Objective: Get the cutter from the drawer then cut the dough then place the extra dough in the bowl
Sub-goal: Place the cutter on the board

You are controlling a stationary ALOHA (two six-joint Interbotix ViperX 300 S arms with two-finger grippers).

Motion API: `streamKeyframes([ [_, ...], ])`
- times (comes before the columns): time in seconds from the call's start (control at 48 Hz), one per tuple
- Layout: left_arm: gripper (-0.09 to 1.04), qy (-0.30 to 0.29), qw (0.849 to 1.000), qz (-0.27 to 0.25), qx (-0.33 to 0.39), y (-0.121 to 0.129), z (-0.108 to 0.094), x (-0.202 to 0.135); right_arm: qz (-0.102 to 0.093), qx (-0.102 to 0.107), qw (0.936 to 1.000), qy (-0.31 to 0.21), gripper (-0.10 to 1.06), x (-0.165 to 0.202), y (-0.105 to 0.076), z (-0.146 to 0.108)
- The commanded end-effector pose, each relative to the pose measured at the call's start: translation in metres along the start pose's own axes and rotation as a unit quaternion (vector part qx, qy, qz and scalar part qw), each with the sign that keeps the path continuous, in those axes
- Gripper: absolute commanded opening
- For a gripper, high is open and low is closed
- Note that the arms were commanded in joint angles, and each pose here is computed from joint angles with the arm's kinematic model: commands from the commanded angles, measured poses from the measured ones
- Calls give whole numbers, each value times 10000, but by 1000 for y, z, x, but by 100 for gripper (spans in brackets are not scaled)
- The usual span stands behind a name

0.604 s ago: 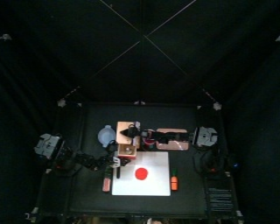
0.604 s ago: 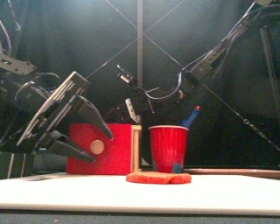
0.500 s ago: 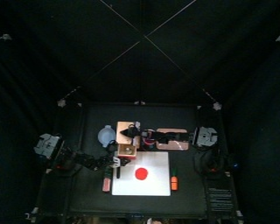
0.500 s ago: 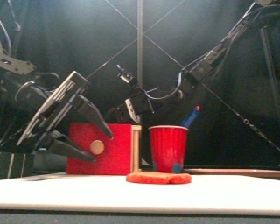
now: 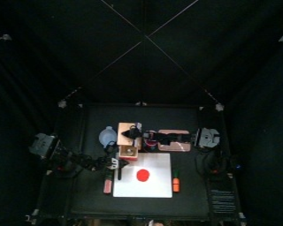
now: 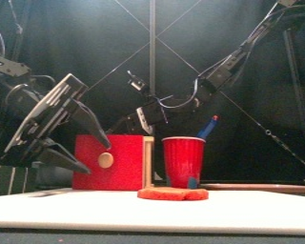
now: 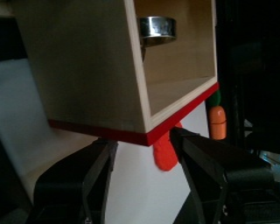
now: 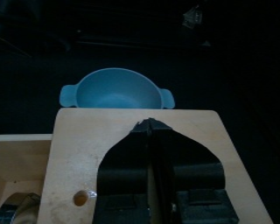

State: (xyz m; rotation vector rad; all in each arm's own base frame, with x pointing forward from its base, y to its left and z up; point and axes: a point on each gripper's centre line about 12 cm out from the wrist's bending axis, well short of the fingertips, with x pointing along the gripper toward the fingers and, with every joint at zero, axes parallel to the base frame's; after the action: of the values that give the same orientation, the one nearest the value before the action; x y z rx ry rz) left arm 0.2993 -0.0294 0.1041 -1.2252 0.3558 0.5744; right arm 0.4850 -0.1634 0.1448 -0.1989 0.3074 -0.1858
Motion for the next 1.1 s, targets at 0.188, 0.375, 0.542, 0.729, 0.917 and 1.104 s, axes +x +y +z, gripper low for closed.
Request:
streamKeyframes([
  [0.188, 86, 337, 9985, -411, 131, -17, -2, -23, -51, 6, 9997, 245, 2, 0, -6, -13],
  [0.375, 86, 447, 9950, -844, 287, -24, 5, -47, -53, -4, 9997, 238, 2, 0, -7, -12],
  [0.542, 85, 436, 9818, -1688, 760, -47, 14, -72, -49, -33, 9999, 144, 2, 0, -6, -2],
  [0.729, 84, -103, 9500, -2433, 1953, -56, 36, -87, 64, -114, 9998, -134, 2, -4, 8, 27],
  [0.917, 84, -994, 9047, -2610, 3218, -49, 65, -89, 224, -81, 9995, -227, 2, -20, 29, 67],
  [1.104, 84, -1562, 8704, -2539, 3919, -45, 81, -92, 392, 231, 9984, 335, 2, -43, 57, 94],
])
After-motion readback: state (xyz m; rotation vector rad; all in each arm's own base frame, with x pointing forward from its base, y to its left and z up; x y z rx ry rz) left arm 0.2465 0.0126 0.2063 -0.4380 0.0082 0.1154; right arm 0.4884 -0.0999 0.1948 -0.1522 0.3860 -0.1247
